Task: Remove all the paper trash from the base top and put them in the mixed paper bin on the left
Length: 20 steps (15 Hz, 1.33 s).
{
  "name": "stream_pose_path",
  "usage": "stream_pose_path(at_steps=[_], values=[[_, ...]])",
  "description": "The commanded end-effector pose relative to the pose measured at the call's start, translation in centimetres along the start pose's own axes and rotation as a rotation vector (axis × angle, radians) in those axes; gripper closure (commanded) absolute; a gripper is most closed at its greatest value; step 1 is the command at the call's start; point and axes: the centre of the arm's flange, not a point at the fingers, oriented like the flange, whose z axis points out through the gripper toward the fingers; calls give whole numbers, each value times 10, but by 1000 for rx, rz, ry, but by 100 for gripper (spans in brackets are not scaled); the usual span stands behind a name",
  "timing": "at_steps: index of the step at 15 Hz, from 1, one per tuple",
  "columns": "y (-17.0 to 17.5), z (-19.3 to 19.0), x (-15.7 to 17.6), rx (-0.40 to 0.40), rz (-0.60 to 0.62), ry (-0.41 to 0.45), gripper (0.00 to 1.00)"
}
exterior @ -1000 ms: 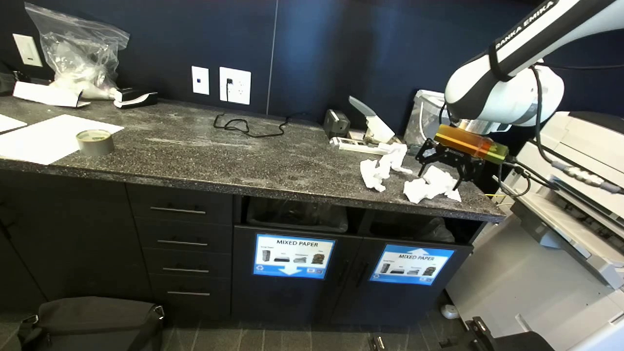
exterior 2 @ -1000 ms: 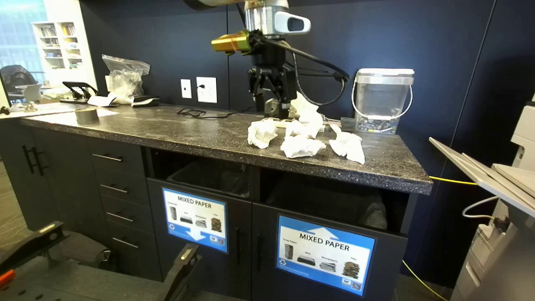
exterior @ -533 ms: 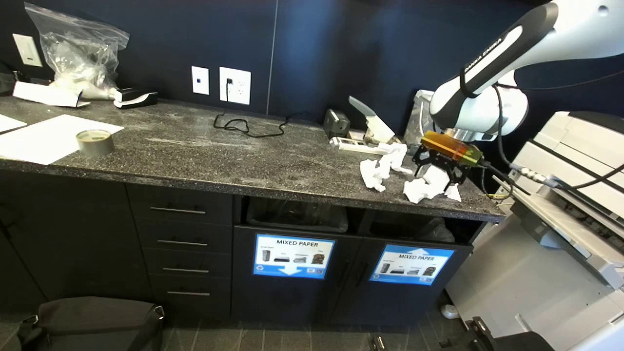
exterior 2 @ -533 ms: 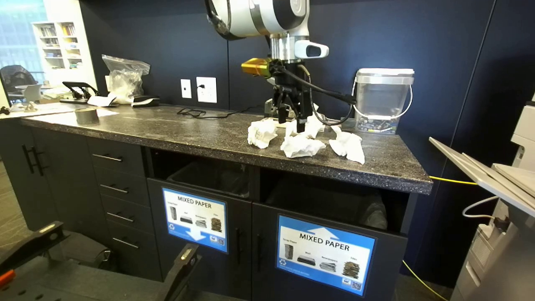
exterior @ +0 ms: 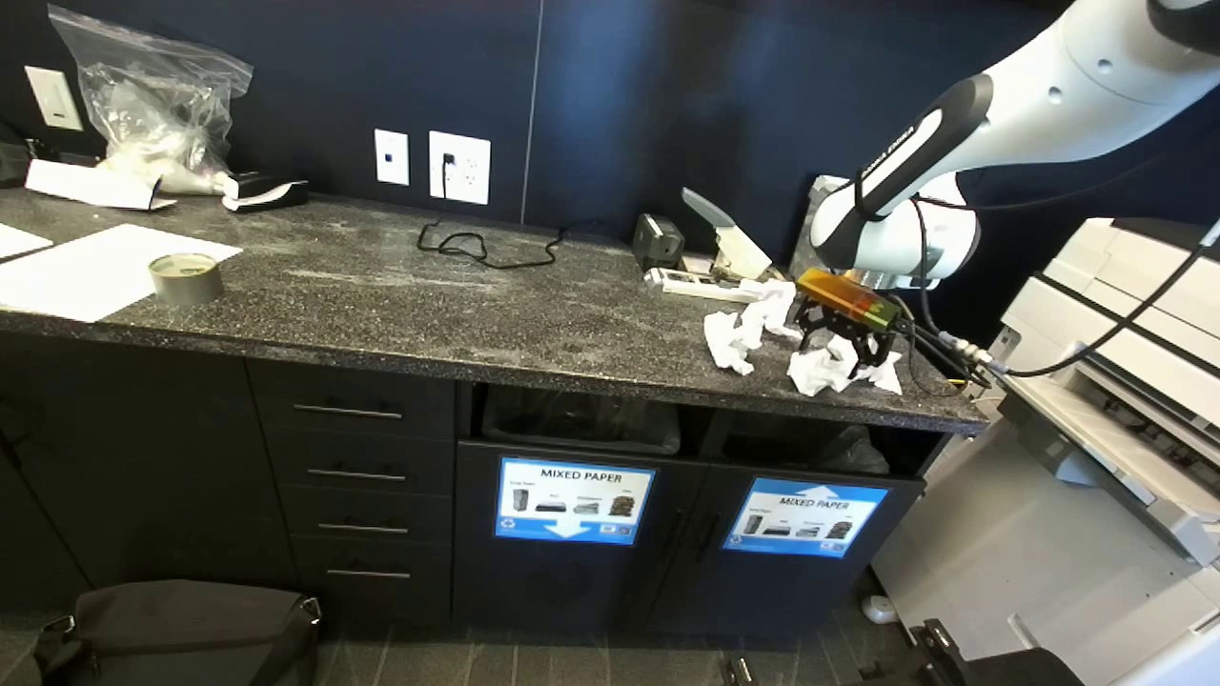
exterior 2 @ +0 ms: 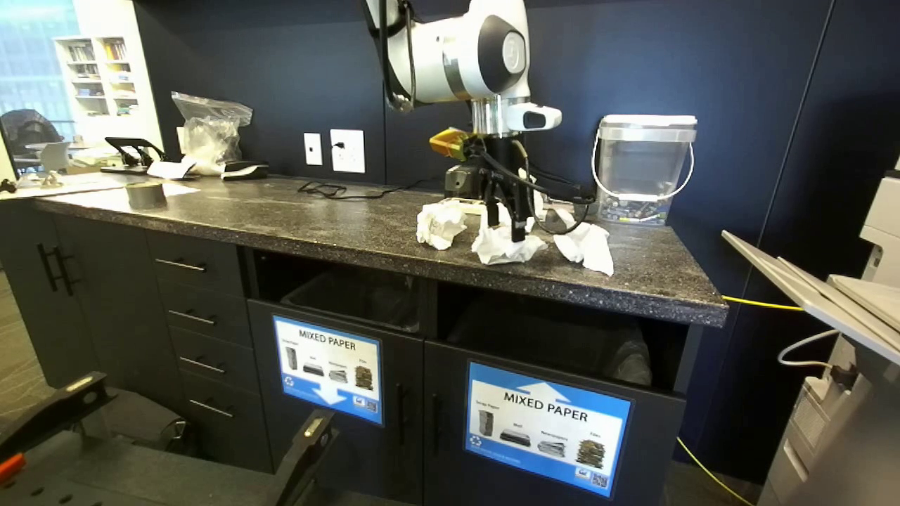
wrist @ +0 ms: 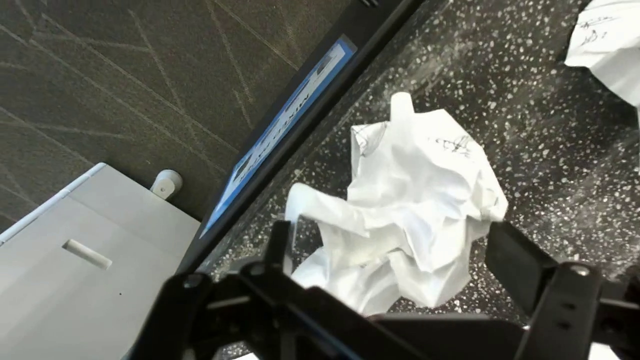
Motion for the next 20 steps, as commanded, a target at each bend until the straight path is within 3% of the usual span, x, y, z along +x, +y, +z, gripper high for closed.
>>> stream_pose_path(at_steps=[1,9,10,12,15,20], values=[[-16,12,16,-22,51,-7,0],[-20,36,20,-48,77,7,0],[-21,38,20,-50,74,5,25],[-21,40,20,-54,65,7,32],[-22,40,18,-53,46,11,58],[-23,34,13,-85,-7,-19,90]])
